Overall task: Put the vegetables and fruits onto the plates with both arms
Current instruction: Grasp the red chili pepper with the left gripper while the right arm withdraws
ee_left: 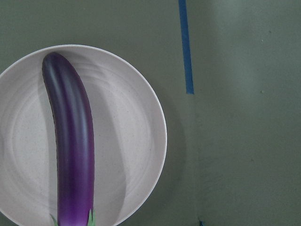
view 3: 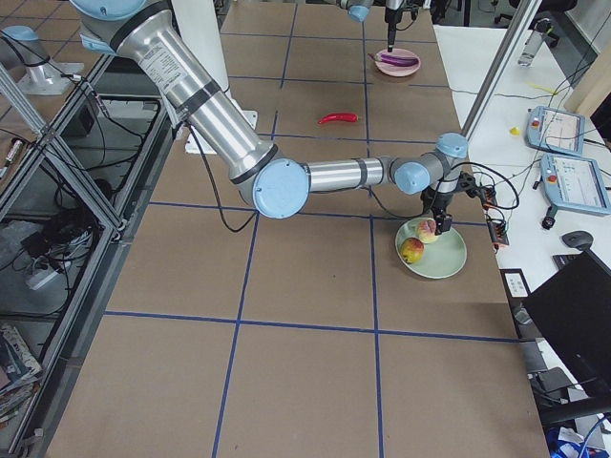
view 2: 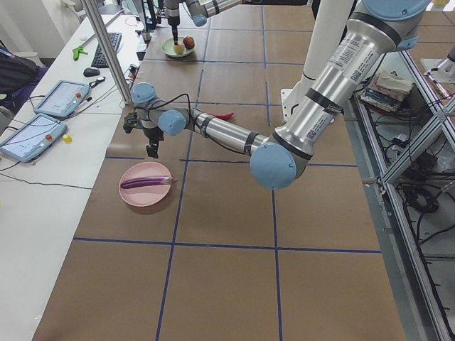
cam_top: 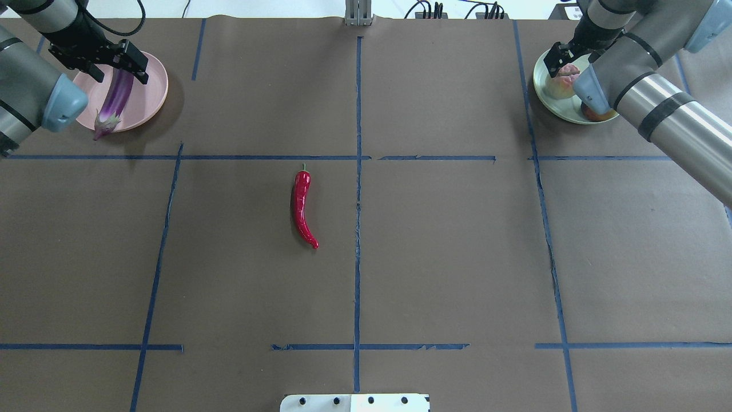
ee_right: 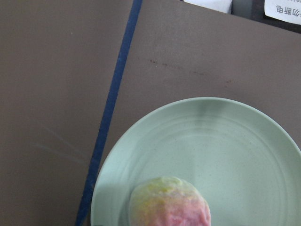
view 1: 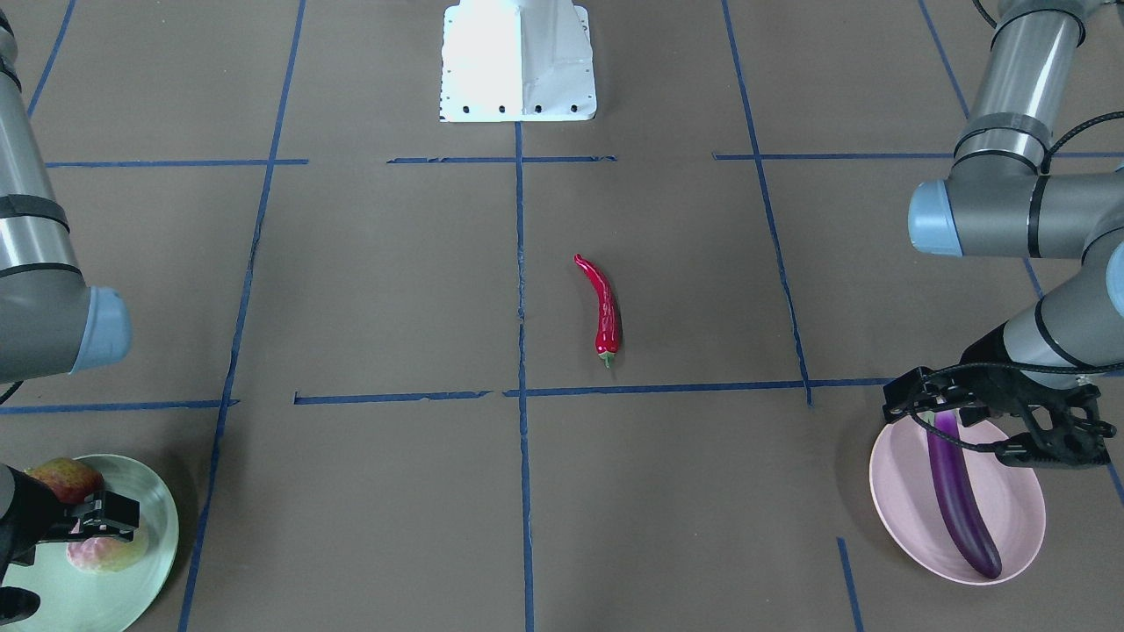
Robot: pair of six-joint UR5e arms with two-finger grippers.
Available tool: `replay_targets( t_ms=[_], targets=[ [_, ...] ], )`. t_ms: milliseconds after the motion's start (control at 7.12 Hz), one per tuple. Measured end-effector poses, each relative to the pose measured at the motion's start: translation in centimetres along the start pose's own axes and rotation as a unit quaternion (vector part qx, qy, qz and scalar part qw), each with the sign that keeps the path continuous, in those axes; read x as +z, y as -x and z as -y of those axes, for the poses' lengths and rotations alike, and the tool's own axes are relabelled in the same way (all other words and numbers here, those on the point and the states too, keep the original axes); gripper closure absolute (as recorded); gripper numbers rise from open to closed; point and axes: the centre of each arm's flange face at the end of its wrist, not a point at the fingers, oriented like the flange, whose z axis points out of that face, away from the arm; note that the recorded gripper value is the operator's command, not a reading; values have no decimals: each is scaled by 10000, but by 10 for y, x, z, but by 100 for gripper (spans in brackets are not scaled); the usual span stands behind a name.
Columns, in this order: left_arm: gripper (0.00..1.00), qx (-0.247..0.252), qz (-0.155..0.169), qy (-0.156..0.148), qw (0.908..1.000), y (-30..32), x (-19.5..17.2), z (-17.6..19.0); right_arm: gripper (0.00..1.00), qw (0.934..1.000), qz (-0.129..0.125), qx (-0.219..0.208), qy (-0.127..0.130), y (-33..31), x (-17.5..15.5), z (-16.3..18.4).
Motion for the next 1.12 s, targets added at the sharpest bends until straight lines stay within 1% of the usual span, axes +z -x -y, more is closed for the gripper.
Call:
replay_targets(
  t_ms=[140, 281, 421, 561, 702, 842, 982, 1123],
  targets=[
    [0, -130, -23, -31, 9999, -28, 3, -10, 0, 9998, 124, 145, 20, -17, -27, -5],
    [0, -221, 13, -79, 9997, -71, 17, -29, 0, 9998, 142, 142, 36, -43, -54, -23],
    [0, -332, 44, -103, 9994, -111, 34, -51, 0, 9999, 103, 75, 39, -73, -80, -49],
    [0, -455, 35, -126, 9989, -146, 47, -74, 0, 9999, 59, 38, 91, -101, -97, -93],
    [0, -572, -4, -146, 9983, -180, 56, -94, 0, 9998, 31, 32, 179, -121, -103, -152],
    [0, -713, -57, -148, 9973, -213, 61, -110, 0, 9995, 83, 82, 295, -137, -104, -219],
    [0, -854, -90, -123, 9962, -243, 64, -121, 0, 9987, 201, 174, 429, -148, -102, -275],
    [3, -956, -84, -109, 9953, -269, 70, -134, 0, 9978, 277, 270, 532, -160, -100, -322]
  ],
)
